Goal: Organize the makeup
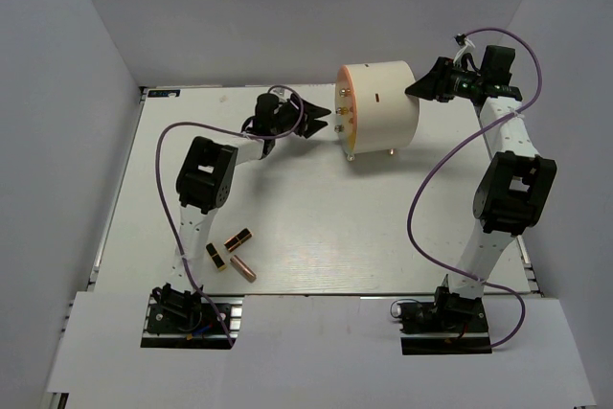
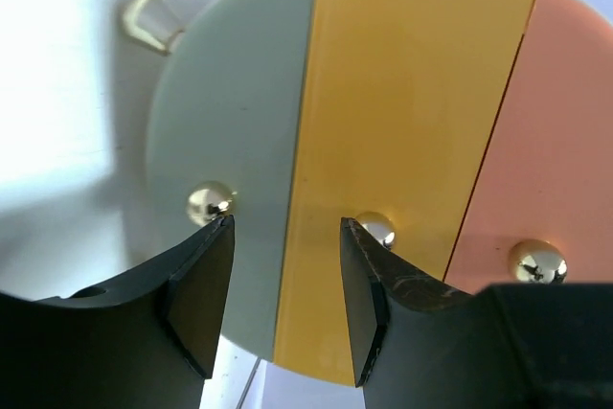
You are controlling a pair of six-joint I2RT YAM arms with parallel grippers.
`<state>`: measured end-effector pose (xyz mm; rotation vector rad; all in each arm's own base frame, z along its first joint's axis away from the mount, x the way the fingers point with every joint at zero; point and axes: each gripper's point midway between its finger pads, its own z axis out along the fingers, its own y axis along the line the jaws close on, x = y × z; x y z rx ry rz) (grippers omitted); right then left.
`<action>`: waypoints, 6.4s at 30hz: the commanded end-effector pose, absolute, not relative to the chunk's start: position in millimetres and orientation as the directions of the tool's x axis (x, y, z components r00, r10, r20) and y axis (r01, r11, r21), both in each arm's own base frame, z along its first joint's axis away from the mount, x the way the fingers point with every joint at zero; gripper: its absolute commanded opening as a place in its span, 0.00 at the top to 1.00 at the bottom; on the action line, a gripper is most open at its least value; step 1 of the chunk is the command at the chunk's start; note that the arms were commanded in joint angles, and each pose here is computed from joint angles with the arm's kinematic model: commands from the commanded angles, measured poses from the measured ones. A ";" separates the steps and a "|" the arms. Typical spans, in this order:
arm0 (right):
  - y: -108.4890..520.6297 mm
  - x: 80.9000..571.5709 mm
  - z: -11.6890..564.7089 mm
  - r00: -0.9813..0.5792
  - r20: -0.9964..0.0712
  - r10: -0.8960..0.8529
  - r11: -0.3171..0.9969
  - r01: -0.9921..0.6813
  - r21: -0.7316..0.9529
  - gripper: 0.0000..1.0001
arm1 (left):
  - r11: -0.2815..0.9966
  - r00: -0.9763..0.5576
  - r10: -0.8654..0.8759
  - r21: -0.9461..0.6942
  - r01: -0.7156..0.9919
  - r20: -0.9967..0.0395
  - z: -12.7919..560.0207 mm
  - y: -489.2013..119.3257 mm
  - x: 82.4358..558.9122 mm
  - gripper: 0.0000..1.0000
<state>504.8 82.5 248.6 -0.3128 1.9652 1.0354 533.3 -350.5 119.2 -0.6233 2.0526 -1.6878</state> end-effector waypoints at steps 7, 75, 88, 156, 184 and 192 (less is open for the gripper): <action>91.1 493.2 243.8 -0.623 -0.767 0.154 0.591 -0.564 0.577 0.43 | 0.202 -0.847 -0.531 -0.976 -0.086 -0.036 118.1 -368.3 531.7 0.42; 76.4 496.8 231.8 -0.624 -0.768 0.145 0.645 -0.529 0.551 0.43 | 0.241 -0.837 -0.547 -0.956 -0.169 0.010 90.8 -279.0 494.7 0.93; 77.6 495.1 252.6 -0.577 -0.808 0.117 0.639 -0.579 0.506 0.19 | 0.262 -0.854 -0.520 -0.955 -0.141 -0.016 98.4 -276.3 493.5 0.38; 511.5 199.2 47.1 0.519 -0.723 -0.456 -0.631 -0.761 -0.148 0.26 | 0.553 -0.259 -0.824 -0.616 -0.561 -0.504 240.5 -12.0 122.1 0.24; 434.6 296.8 146.7 0.314 -0.707 -0.634 -0.192 -0.949 -0.249 0.98 | 0.604 -0.477 -0.795 -0.570 -0.558 -0.376 156.0 -52.5 163.0 0.23; 381.8 380.7 190.0 0.078 -0.701 -0.709 0.228 -0.915 -0.332 1.00 | 0.657 -0.520 -0.753 -0.466 -0.593 -0.402 123.5 -44.2 176.8 0.22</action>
